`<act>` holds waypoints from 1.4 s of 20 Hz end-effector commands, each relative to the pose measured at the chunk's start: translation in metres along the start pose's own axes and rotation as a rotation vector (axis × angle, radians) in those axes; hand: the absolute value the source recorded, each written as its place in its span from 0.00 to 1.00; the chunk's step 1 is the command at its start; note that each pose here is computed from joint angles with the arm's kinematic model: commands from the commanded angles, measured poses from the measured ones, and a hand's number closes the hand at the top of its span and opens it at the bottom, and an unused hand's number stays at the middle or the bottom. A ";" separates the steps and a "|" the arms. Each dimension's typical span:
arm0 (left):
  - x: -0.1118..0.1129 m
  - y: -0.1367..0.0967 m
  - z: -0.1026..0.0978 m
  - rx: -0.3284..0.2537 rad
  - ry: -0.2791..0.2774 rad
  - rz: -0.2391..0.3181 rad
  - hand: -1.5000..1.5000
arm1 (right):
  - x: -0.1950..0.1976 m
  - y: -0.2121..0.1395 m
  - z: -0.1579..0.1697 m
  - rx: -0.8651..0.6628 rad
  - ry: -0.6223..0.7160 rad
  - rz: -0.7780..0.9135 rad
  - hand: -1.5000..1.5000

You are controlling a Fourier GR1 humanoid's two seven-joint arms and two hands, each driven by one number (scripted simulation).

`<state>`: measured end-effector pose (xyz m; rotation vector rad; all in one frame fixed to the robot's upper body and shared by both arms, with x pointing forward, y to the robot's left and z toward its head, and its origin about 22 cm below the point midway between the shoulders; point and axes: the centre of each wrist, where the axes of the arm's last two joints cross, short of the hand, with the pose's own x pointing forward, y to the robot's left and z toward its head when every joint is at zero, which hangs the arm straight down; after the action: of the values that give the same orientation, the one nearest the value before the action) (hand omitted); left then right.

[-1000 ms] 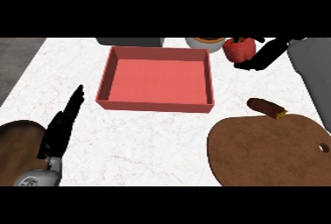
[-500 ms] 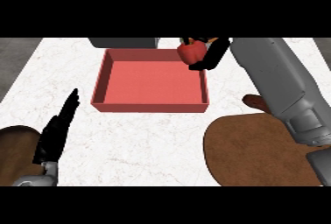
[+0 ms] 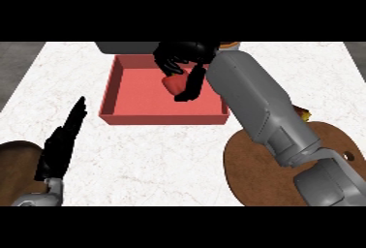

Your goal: Pick the bell pepper from the cutting board and place it in the cardboard box

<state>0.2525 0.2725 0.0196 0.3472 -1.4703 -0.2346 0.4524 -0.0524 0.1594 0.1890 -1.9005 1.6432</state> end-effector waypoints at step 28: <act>0.000 -0.012 -0.006 -0.046 -0.044 0.005 0.50 | -0.052 -0.044 0.095 -0.602 0.169 -0.693 0.00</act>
<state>0.2614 0.2673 0.0199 0.3157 -1.5016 -0.2611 0.4762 -0.1197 0.1571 0.4409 -1.8241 0.7065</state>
